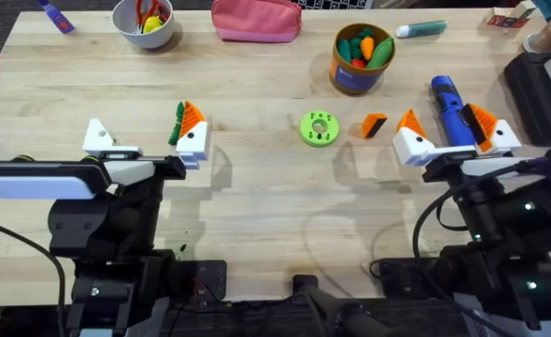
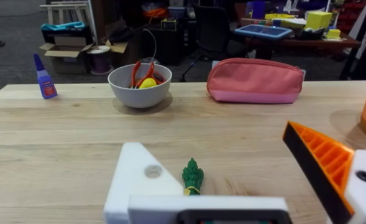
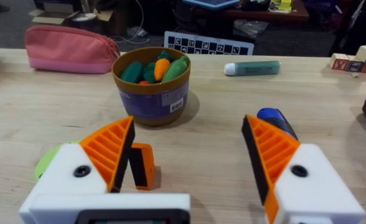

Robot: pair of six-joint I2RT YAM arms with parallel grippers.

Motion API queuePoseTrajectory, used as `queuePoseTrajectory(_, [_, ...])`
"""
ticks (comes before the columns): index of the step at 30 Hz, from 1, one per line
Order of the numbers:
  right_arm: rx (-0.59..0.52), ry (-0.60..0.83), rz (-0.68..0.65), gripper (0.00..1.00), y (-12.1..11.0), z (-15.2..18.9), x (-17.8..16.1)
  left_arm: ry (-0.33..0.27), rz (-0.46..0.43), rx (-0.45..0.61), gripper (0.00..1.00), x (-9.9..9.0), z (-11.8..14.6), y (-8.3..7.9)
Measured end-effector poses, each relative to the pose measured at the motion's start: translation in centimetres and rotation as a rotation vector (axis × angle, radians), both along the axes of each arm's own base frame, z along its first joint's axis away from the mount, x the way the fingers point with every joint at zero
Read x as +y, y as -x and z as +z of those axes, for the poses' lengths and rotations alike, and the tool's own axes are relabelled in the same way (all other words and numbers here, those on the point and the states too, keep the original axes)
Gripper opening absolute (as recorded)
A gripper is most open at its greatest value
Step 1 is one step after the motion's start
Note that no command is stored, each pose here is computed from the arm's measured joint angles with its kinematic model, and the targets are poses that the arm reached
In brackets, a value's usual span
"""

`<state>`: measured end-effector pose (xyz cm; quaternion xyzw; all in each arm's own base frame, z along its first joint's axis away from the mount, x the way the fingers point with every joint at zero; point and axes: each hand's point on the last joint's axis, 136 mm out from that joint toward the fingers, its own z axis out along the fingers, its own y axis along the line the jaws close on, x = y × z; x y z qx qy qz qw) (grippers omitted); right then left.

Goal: Pick up the gripper from the table and insert it into the empty holder that is missing its gripper. Then pick up a screw, insert it into the mounting hole, and use the screwdriver to tighten it. Finally, clean up the table by picking up the vegetable and placing it into the bucket.

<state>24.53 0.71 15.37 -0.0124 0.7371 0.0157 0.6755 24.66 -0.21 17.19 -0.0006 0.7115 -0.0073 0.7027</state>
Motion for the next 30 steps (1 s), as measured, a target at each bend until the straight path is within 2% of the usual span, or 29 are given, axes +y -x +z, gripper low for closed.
queuePoseTrajectory(10, [-0.007,0.0,-0.002,0.994,0.0,0.2,0.0,0.004,0.0,0.0,0.985,0.0,0.0,0.0])
queuePoseTrajectory(14, [-0.088,-0.001,-0.01,0.994,-0.1,2.2,-0.2,0.01,0.0,-0.006,0.985,0.0,0.4,0.1])
queuePoseTrajectory(17, [-0.121,-0.001,-0.014,0.994,0.1,3.8,-0.2,0.013,0.009,-0.015,0.985,0.2,2.2,0.5])
queuePoseTrajectory(21, [-0.172,-0.001,-0.015,0.994,0.9,7.9,-0.3,0.015,0.056,-0.001,0.985,1.2,6.2,1.5])
queuePoseTrajectory(24, [-0.143,-0.001,-0.015,0.994,1.2,10.5,-0.3,0.017,0.101,0.074,0.985,2.1,8.0,1.8])
queuePoseTrajectory(26, [-0.086,0.0,-0.017,0.994,1.0,11.4,-0.3,0.02,0.125,0.154,0.985,2.7,8.5,1.5])
queuePoseTrajectory(30, [0.114,0.002,-0.017,0.994,0.0,11.2,-0.3,0.011,0.151,0.356,0.985,3.5,8.5,0.1])
